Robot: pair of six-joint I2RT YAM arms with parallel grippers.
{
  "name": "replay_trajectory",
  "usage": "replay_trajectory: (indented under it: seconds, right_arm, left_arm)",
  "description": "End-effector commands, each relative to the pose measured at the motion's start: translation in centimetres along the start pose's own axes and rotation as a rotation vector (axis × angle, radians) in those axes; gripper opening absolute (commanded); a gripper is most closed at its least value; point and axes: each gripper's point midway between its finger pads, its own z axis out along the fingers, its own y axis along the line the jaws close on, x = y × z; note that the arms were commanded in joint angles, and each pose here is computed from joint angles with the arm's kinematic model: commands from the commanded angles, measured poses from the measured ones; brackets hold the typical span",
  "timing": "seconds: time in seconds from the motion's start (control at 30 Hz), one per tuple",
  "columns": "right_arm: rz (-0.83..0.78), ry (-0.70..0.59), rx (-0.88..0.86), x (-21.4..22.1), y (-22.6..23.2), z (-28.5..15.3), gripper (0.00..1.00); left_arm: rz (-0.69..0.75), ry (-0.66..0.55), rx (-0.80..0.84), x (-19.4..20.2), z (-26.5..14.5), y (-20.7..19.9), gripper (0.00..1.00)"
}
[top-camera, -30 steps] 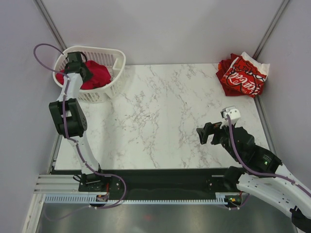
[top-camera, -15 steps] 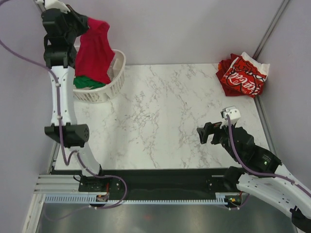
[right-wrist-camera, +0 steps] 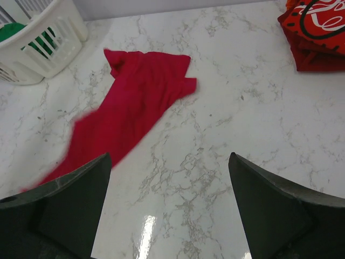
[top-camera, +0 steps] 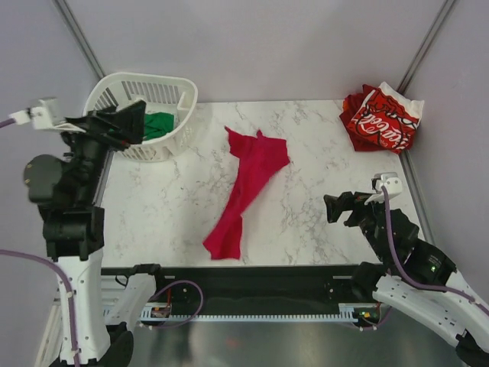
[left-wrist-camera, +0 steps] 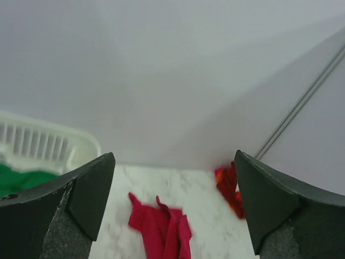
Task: Fold and stack the t-shirts
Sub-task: Move the tshirt to the center of the board, then flatten the tshirt out
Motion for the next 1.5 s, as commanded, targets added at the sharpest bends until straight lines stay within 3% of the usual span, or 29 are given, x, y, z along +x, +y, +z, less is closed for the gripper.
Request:
replay_trajectory:
  seconds: [0.0, 0.17, 0.23, 0.37, 0.57, 0.77, 0.97, 1.17, 1.47]
  right_arm:
    - [0.06, -0.075, 0.049, -1.8, -1.1, -0.7, 0.98]
    - [0.045, -0.01, -0.056, -1.5, 1.5, -0.3, 0.98]
    - [0.006, 0.138, -0.163, 0.6, 4.3, 0.2, 0.98]
    - [0.005, 0.516, -0.185, 8.5, 8.2, 2.7, 0.98]
    - [-0.036, 0.516, -0.251, 11.4, 13.6, 3.2, 0.98]
    - [-0.089, 0.693, -0.295, 16.4, 18.4, 4.1, 0.98]
    - [-0.139, 0.66, -0.233, 18.0, 20.6, 8.0, 0.96]
    - [-0.147, 0.663, -0.145, 18.6, 22.0, 13.2, 0.83]
    - [-0.238, 0.671, 0.023, 20.2, 19.9, 19.0, 0.63]
  left_arm:
    - [-0.078, 0.329, -0.199, 12.4, -2.3, 6.6, 1.0]
    - [-0.12, 0.509, -0.199, 18.9, -6.3, 7.6, 0.98]
    - [-0.113, 0.576, -0.215, 20.3, -7.5, 8.0, 0.98]
    - [-0.065, 0.643, -0.283, 22.2, -9.2, 9.8, 0.96]
    - [-0.04, 0.705, -0.326, 25.7, -11.8, 11.7, 0.96]
    - [-0.033, 0.71, -0.381, 27.2, -13.0, 13.1, 0.96]
    - [-0.029, 0.677, -0.389, 27.6, -13.5, 13.5, 0.96]
    - [-0.03, 0.661, -0.366, 27.4, -13.6, 13.0, 0.95]
    - [-0.019, 0.641, -0.351, 27.0, -13.7, 12.6, 0.94]
